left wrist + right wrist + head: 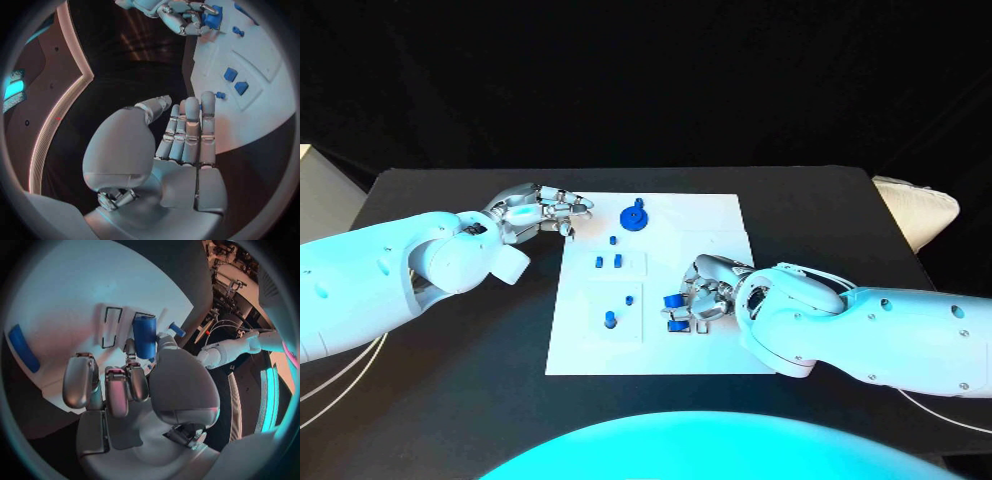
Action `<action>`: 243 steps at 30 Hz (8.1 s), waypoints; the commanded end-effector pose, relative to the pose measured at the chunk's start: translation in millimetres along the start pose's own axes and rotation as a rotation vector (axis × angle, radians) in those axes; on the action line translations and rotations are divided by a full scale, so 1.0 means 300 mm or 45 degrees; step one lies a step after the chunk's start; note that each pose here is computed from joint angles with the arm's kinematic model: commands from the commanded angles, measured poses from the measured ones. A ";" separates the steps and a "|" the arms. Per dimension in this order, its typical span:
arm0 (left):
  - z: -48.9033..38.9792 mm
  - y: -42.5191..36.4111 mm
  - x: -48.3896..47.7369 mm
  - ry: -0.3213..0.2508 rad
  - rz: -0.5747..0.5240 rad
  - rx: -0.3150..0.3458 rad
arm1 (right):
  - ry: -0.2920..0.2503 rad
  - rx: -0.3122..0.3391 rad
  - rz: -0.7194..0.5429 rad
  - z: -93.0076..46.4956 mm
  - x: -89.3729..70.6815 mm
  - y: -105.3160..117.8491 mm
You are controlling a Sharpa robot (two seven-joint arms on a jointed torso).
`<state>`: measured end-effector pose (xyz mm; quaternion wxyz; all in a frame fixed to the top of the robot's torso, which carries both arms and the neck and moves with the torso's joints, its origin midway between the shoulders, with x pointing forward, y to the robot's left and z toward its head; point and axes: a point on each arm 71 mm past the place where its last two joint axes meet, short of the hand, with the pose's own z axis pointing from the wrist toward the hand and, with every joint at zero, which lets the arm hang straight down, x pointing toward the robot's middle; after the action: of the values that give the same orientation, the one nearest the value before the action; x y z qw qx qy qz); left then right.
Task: Assemble the parts on the task board
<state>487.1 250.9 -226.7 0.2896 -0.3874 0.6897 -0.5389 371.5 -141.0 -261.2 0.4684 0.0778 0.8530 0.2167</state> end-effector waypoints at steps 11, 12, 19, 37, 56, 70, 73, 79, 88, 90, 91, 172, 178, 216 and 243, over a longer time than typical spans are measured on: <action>0.003 -0.001 0.010 0.037 0.002 -0.002 | 0.045 0.065 0.236 -0.035 -0.024 -0.035; 0.003 -0.001 0.010 0.038 0.003 -0.002 | 0.045 0.064 0.241 -0.038 -0.029 -0.035; 0.003 0.001 0.011 0.044 0.006 -0.009 | 0.057 0.079 0.278 -0.055 -0.050 -0.045; 0.005 0.002 0.016 0.060 0.017 -0.019 | 0.197 0.156 0.323 -0.059 -0.044 -0.062; 0.004 0.003 0.017 0.063 0.023 -0.023 | 0.245 0.231 0.230 -0.029 -0.040 -0.080; 0.005 0.004 0.015 0.062 0.023 -0.024 | 0.214 0.206 0.243 -0.026 -0.042 -0.067; 0.005 0.004 0.013 0.061 0.023 -0.024 | 0.209 0.198 0.252 -0.030 -0.043 -0.064; 0.006 0.005 0.012 0.061 0.023 -0.025 | 0.205 0.181 0.269 -0.046 -0.043 -0.058; 0.007 0.005 0.012 0.063 0.023 -0.027 | 0.216 0.176 0.282 -0.060 -0.047 -0.054; 0.006 0.006 0.012 0.064 0.023 -0.028 | 0.224 0.178 0.282 -0.061 -0.047 -0.054; 0.006 0.006 0.012 0.064 0.023 -0.029 | 0.229 0.180 0.283 -0.061 -0.047 -0.055; 0.004 0.012 0.009 0.077 0.028 -0.050 | 0.180 0.193 0.244 0.005 -0.044 -0.062; 0.004 0.012 0.010 0.081 0.029 -0.052 | 0.174 0.195 0.247 0.005 -0.044 -0.062; 0.001 -0.012 -0.003 -0.006 -0.024 0.105 | -0.016 -0.079 0.581 -0.109 -0.161 -0.151; -0.012 -0.007 0.007 -0.013 -0.057 0.167 | -0.077 0.204 0.074 -0.205 -0.215 -0.420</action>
<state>483.6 252.1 -225.4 0.3041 -0.3856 0.6509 -0.5790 365.4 -291.3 -236.5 0.4725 0.1757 0.8411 0.1959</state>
